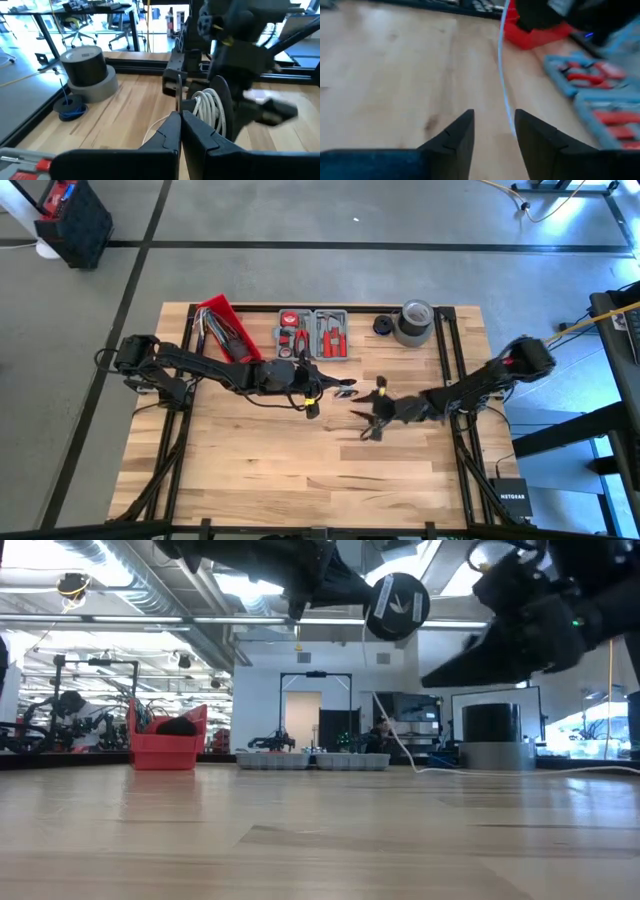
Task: Coil cords
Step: Coil the white wire into the spool
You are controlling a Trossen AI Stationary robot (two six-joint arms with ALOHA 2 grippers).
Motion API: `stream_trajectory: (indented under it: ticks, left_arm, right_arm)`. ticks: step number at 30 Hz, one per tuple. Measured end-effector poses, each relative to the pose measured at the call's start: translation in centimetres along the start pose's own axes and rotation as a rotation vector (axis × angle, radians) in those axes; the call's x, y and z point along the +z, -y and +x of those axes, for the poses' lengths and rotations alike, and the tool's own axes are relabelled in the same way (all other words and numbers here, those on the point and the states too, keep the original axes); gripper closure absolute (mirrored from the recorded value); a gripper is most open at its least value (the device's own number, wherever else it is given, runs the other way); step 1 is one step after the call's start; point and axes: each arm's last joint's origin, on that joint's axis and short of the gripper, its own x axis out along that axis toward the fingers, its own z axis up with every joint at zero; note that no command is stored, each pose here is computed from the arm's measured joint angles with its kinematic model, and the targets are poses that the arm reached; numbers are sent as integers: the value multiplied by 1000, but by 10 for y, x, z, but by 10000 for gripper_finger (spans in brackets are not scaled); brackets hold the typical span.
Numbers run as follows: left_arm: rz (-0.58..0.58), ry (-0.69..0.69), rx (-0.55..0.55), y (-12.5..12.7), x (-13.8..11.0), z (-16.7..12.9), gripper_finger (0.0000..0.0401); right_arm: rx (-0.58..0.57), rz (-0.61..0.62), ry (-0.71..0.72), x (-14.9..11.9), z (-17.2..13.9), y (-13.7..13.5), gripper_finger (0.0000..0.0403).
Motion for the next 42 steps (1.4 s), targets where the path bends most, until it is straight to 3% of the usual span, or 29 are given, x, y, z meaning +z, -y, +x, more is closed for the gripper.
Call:
stream_trajectory:
  ticks: [5,14,24,32,36,42]
  left_arm:
    - [-4,-1,0,0,0,0,401]
    - [1,-5,-1,0,0,0,401]
    - [0,1,-1,0,0,0,401]
    - [0,0,0,0,0,0,401]
    - [2,-6,-2,1,-1,0,401]
    - [12,-20,-4,1,-1,-2,401]
  right_arm:
    - [-123,-132,-34,7,29,-13,258]
    - [-168,-209,-106,5,51,-23,270]
    - [-214,-233,-160,0,57,-10,334]
    - [-155,-193,-193,-4,61,-2,369]
    - [-229,-252,-250,-7,55,-4,395]
    - [-379,-352,-362,-9,29,-12,389]
